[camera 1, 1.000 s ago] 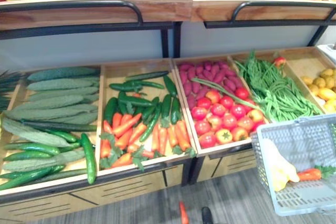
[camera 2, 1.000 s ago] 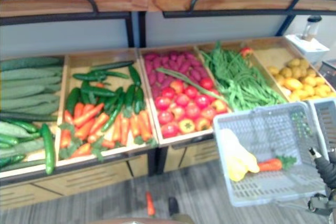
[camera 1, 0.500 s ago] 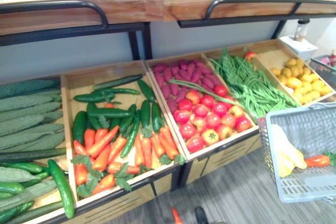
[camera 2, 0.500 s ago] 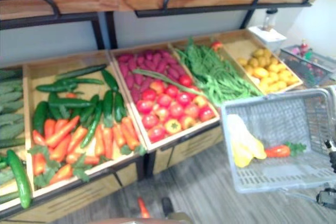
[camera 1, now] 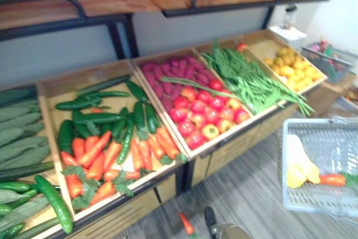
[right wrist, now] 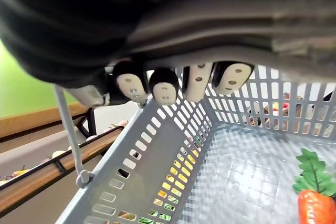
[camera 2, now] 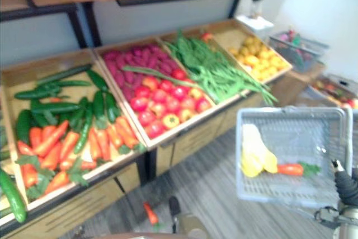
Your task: Pick vegetable in the basket
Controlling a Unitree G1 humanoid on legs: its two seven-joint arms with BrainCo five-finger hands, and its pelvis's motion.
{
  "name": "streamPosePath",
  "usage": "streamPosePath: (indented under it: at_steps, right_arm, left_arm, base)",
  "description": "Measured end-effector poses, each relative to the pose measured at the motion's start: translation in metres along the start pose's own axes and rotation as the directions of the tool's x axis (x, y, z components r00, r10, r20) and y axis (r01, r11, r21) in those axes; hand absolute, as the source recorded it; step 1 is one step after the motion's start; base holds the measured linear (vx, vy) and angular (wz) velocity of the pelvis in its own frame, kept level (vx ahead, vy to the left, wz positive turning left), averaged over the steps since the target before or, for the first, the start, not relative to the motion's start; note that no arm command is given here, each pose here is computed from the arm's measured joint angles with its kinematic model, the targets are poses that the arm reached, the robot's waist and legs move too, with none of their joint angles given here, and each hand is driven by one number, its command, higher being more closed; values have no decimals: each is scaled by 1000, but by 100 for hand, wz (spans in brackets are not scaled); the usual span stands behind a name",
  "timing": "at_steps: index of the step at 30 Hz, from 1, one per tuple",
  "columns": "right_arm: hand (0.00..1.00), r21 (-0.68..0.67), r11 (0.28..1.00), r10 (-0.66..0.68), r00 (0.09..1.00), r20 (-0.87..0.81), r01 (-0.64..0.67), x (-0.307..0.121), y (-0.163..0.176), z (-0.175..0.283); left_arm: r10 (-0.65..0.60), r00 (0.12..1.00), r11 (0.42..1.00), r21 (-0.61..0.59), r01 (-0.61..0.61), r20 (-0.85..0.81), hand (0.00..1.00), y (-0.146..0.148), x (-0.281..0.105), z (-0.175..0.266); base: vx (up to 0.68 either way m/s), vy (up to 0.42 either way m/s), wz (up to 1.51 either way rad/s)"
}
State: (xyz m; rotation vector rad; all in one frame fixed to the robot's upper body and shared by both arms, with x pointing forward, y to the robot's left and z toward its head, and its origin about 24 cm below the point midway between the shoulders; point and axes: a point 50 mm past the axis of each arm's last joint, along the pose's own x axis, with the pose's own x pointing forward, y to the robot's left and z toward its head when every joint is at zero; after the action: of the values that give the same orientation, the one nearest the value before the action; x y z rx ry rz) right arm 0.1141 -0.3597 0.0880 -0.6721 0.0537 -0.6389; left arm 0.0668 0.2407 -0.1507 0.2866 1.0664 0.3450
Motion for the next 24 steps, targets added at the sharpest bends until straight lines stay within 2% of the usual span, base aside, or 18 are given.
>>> streamPosePath:
  at_steps: [7, 10, 13, 15, 20, 24]
  right_arm:
    - [100, 102, 988, 109, 992, 71, -116, 23, 47, 16]
    - [100, 128, 982, 131, 987, 89, -142, 26, 59, 21]
    - [100, 138, 974, 171, 982, 81, -181, 28, 72, 20]
    - [100, 144, 956, 247, 966, 72, -255, 19, 89, 19]
    - [100, 179, 947, 271, 963, -2, -266, -2, 98, 4]
    - [100, 216, 915, 352, 936, -14, -341, -9, 131, 3]
  left_arm:
    - [-19, 1000, 996, 83, 17, 17, 0, 2, 3, 4]
    - [-63, 998, 994, 84, 63, -5, 0, -13, 1, 1]
    - [-40, 999, 994, 98, 41, -17, 0, -5, 3, 1]
    - [-29, 999, 997, 77, 32, -42, 0, -4, 1, -7]
    - [29, 997, 1000, -9, -30, -76, 0, 1, 0, -13]
    - [49, 994, 995, -80, -57, -97, 0, -9, -4, -18]
  base:
    - [-98, -100, -70]
    - [-119, -195, -51]
    - [38, -280, -53]
    - [49, -165, -60]
    - [18, -112, -61]
    - [-19, 81, -145]
